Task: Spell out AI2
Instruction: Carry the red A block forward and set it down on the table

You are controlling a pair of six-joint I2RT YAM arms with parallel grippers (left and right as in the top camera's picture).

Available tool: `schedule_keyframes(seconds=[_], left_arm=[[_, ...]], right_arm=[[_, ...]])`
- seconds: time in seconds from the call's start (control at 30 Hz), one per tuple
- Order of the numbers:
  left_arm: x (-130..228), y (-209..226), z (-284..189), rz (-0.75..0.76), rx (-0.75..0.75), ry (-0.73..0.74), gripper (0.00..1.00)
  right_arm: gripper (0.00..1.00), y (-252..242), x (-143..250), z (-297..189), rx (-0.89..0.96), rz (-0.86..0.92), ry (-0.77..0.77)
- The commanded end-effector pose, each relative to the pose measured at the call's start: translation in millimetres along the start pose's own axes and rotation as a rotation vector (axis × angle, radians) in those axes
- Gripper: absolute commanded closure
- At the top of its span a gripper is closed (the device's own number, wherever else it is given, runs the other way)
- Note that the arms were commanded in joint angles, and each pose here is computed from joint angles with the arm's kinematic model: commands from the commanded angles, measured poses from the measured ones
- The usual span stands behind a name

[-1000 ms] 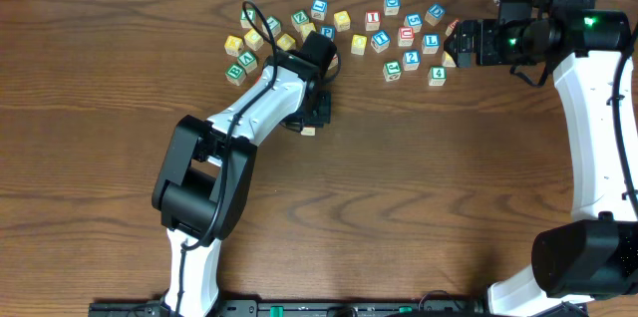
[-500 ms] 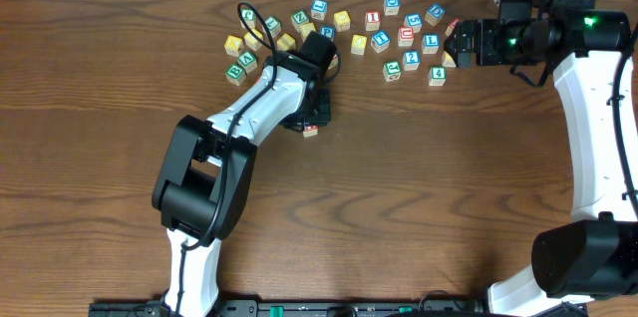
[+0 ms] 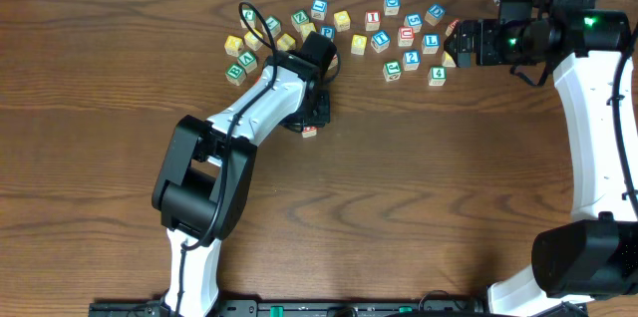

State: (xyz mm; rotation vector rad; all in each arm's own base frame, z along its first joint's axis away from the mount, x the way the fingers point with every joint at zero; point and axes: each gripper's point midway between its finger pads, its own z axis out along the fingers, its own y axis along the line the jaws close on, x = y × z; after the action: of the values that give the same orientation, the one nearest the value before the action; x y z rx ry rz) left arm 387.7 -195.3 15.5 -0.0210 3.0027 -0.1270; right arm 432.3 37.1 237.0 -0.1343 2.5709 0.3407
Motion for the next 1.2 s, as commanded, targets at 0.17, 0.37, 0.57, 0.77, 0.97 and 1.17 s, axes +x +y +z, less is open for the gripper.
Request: schedule_keyframes(seconds=[0.17,0.37,0.57,0.77,0.97,1.17], left_arm=[[4.3,3.8,4.5,0.099,-0.017,0.016,0.66],[1.2,2.2,4.5,0.116,-0.011,0.003,0.66],[0.1,1.7,4.5,0.125,-0.009,-0.002,0.66],[-0.8,1.2,4.5,0.145,-0.008,-0.005,0.66],[-0.6,1.3,4.5,0.155,-0.008,-0.005,0.66],[-0.6,1.3,4.5,0.155,-0.008,-0.005,0.45]], right_arm=[[0.01,0.2,1.4,3.0,-0.004,0.014,0.009],[0.01,0.2,1.4,3.0,-0.004,0.014,0.009],[0.01,0.2,1.4,3.0,-0.004,0.014,0.009],[0.01,0.2,1.3,3.0,-0.004,0.014,0.008],[0.01,0.2,1.3,3.0,-0.004,0.014,0.008],[0.01,0.2,1.3,3.0,-0.004,0.014,0.008]])
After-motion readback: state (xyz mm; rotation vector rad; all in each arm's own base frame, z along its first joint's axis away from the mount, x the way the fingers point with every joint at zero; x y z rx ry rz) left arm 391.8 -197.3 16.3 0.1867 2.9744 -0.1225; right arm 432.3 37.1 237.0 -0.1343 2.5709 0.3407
